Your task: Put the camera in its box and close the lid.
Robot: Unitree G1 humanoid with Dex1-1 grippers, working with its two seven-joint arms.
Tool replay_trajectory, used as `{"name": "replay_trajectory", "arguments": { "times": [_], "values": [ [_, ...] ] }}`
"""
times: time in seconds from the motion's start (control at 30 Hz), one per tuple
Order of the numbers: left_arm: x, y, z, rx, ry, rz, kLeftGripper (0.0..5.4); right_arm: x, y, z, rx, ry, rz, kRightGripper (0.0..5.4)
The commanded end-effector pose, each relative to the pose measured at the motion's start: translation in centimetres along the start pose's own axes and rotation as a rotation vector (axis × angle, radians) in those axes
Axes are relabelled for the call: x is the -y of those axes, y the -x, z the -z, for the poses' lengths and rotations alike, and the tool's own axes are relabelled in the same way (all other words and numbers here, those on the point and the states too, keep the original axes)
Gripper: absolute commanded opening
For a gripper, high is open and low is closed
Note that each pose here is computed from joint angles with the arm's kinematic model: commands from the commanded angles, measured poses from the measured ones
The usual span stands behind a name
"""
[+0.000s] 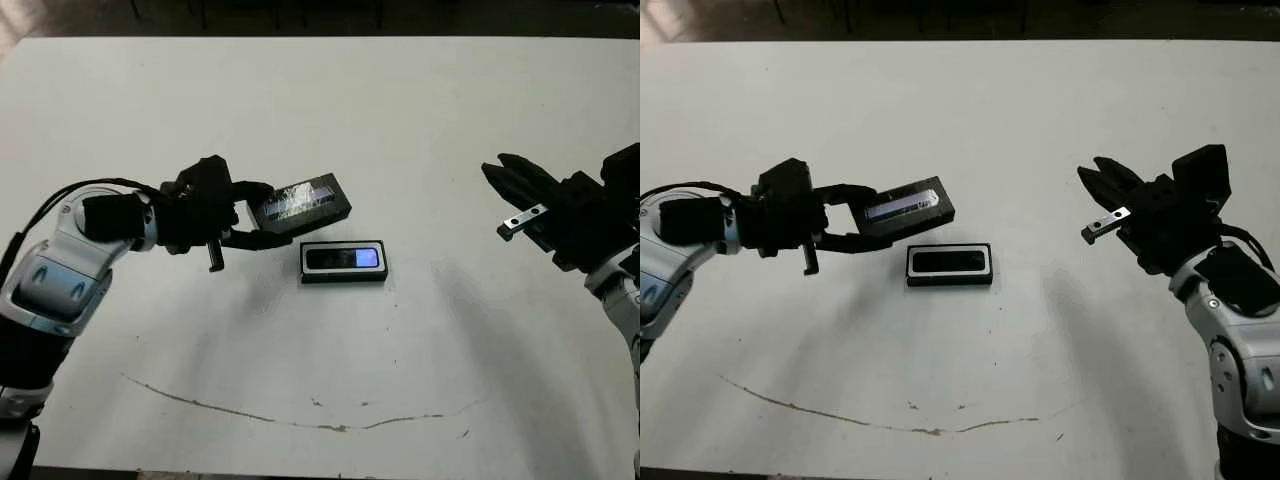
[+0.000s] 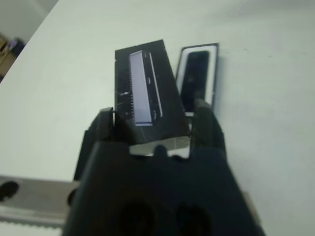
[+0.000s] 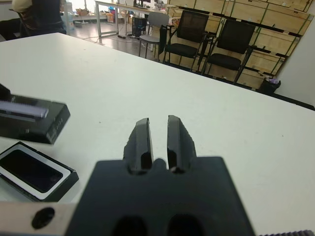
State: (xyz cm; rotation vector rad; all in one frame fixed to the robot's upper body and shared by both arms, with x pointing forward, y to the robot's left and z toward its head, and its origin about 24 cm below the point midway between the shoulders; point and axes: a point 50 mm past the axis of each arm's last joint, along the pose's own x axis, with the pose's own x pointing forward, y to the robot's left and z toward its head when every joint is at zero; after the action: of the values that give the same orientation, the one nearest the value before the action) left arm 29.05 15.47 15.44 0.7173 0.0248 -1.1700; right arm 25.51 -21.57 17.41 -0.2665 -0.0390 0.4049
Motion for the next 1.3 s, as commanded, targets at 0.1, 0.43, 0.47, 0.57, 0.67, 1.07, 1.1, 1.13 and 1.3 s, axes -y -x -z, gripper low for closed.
{"name": "replay_trajectory", "arguments": {
  "times": [0.1, 0.43, 0.47, 0.57, 0.67, 1.07, 1.1, 1.13, 1.3],
  "values": [
    [0.9, -0.5, 1.2, -0.002, 0.003, 0.057, 1.27, 0.0, 0.1, 0.3, -0.024, 0.008, 0.004, 0.00],
    [1.7, -0.8, 1.9, 0.011, 0.070, 0.084, 1.27, -0.2, -0.1, 0.4, -0.035, 0.024, -0.004, 0.00],
    [1.7, -0.8, 1.9, 0.006, 0.075, 0.088, 1.27, -0.2, 0.0, 0.3, -0.038, 0.025, -0.001, 0.00],
    [1.7, -1.0, 2.2, 0.005, 0.101, 0.101, 1.27, -0.2, 0.0, 0.3, -0.038, 0.031, 0.004, 0.00],
    [1.6, -1.2, 2.8, -0.008, 0.159, 0.116, 1.27, -0.2, 0.0, 0.3, -0.034, 0.029, 0.001, 0.00],
    [0.8, -1.9, 3.8, 0.039, 0.294, 0.206, 1.26, -0.3, 0.1, 0.5, -0.036, 0.055, 0.008, 0.00],
    [0.7, -2.0, 3.8, 0.039, 0.295, 0.212, 1.26, -0.3, 0.1, 0.5, -0.038, 0.058, 0.008, 0.00],
    [0.6, -2.1, 3.8, 0.039, 0.298, 0.219, 1.26, -0.3, 0.1, 0.5, -0.038, 0.059, 0.007, 0.00],
    [0.3, -2.5, 3.7, 0.010, 0.304, 0.240, 1.26, -0.2, 0.2, 0.6, -0.032, 0.067, 0.008, 0.00]
  ]
}}
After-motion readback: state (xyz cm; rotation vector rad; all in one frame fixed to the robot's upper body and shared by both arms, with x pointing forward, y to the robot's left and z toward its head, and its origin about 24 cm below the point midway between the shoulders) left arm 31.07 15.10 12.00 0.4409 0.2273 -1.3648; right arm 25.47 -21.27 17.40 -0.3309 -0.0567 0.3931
